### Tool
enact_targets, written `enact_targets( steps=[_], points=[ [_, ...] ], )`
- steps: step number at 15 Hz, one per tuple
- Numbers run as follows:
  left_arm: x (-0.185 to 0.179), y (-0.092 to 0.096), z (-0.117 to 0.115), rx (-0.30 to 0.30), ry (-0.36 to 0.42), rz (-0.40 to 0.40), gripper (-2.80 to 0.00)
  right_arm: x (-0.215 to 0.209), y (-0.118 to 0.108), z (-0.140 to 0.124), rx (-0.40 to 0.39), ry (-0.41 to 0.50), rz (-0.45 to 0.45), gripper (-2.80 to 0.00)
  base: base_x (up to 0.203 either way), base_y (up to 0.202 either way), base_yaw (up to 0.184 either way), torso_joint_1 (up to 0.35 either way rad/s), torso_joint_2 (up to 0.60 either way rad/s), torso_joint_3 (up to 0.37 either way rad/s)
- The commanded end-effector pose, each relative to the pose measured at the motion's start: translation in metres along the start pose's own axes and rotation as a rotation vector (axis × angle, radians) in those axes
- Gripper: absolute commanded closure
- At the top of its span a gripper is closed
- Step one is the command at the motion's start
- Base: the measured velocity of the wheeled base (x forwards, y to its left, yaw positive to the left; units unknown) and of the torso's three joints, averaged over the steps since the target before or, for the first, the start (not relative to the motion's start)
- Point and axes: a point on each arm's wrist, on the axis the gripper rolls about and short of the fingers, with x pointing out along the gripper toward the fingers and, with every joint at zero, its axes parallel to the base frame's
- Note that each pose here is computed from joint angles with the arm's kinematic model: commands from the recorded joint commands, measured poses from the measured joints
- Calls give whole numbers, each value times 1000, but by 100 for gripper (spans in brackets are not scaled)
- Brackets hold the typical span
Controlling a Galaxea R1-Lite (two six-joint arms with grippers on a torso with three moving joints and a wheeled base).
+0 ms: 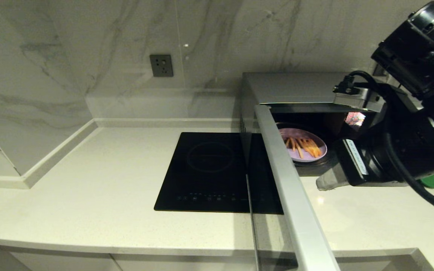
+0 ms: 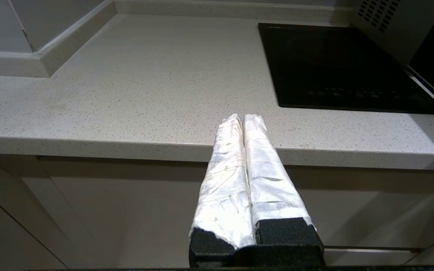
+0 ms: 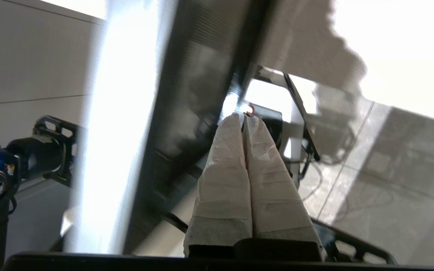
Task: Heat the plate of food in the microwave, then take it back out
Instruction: Open the microwave oven
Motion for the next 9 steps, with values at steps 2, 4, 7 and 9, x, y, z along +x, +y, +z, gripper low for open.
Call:
enact_targets(
  steps=[2,4,7,9],
  points=[
    [0,0,0,-1,0,0,0,18,7,5,-8,26,-3,0,0,0,0,0,0,0],
    [0,0,0,-1,0,0,0,20,9,4,-12,29,-2,0,0,0,0,0,0,0],
    [0,0,0,-1,-1,0,0,22,11,3,-18,37,0,0,0,0,0,0,0,0],
    [0,0,0,-1,-1,0,0,26,13,1,-18,50,-2,0,0,0,0,0,0,0]
  ],
)
